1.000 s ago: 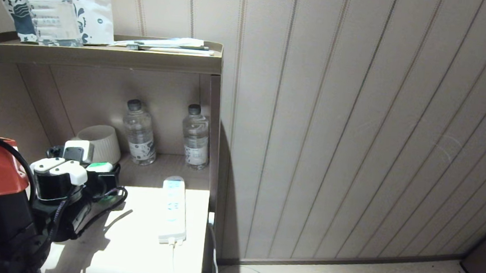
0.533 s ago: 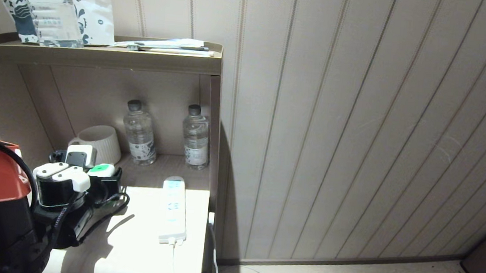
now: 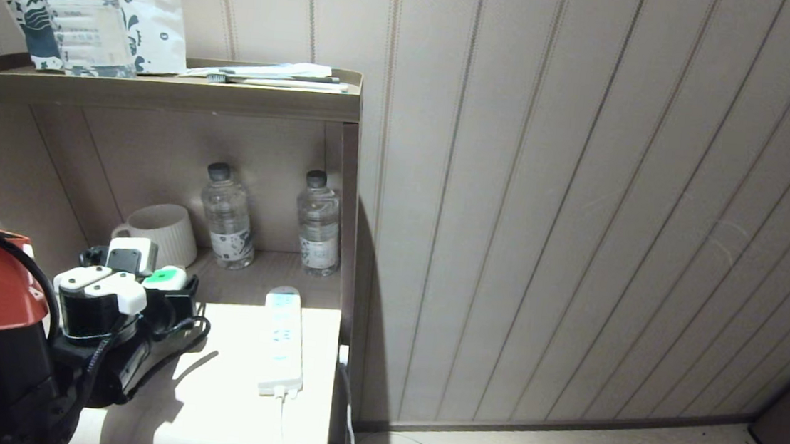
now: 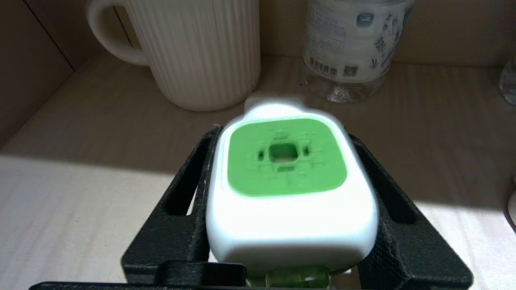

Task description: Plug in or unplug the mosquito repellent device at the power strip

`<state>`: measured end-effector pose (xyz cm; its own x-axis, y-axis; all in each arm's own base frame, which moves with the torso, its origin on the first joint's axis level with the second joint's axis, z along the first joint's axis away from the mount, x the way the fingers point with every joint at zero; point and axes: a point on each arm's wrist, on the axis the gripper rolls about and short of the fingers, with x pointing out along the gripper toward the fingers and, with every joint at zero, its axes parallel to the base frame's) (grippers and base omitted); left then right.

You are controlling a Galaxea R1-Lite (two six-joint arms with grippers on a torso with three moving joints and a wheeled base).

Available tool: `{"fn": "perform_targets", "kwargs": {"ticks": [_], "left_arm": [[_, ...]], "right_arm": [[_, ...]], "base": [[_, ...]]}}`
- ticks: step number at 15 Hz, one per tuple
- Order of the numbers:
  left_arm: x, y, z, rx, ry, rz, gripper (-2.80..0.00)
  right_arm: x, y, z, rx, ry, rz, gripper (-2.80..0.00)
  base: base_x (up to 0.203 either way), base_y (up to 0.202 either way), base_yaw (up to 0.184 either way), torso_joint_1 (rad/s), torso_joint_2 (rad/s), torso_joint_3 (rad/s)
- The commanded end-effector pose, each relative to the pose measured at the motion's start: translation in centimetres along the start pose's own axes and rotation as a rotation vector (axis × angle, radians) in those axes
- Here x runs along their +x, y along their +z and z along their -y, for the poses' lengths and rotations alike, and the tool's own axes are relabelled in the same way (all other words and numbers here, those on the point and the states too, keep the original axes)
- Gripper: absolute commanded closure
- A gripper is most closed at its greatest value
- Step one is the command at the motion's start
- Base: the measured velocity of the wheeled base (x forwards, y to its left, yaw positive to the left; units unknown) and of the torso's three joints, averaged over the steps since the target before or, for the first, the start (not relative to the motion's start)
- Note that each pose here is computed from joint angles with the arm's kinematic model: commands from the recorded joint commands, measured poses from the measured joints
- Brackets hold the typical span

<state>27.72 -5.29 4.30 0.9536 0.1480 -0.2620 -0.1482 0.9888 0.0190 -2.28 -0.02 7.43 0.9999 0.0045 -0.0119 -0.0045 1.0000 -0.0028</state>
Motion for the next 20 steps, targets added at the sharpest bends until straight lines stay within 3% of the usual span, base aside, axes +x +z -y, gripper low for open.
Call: {"fn": "perform_targets", "kwargs": {"ticks": [1, 12, 17, 20], "left_arm": [[0.1, 0.6, 0.1, -0.019, -0.002, 0.052, -2.80], [-1.6, 2.1, -0.6, -0.037, 0.011, 0.096, -2.80], [-4.2, 3.6, -1.4, -0.037, 0.004, 0.146, -2.80], [-6.1, 5.1, -2.0, -0.042, -0.005, 0.215, -2.80]], "right_arm": [[0.0, 0.0, 0.0, 0.000, 0.002, 0.000, 0.00], [0.0, 0.0, 0.0, 0.000, 0.000, 0.000, 0.00], [0.0, 0.0, 0.0, 0.000, 0.000, 0.000, 0.00], [0.0, 0.0, 0.0, 0.000, 0.002, 0.000, 0.00]], "base": [[0.000, 0.000, 0.000, 0.000, 0.00, 0.000], [0.000, 0.000, 0.000, 0.000, 0.00, 0.000], [0.000, 0.000, 0.000, 0.000, 0.00, 0.000], [0.000, 0.000, 0.000, 0.000, 0.00, 0.000]]}}
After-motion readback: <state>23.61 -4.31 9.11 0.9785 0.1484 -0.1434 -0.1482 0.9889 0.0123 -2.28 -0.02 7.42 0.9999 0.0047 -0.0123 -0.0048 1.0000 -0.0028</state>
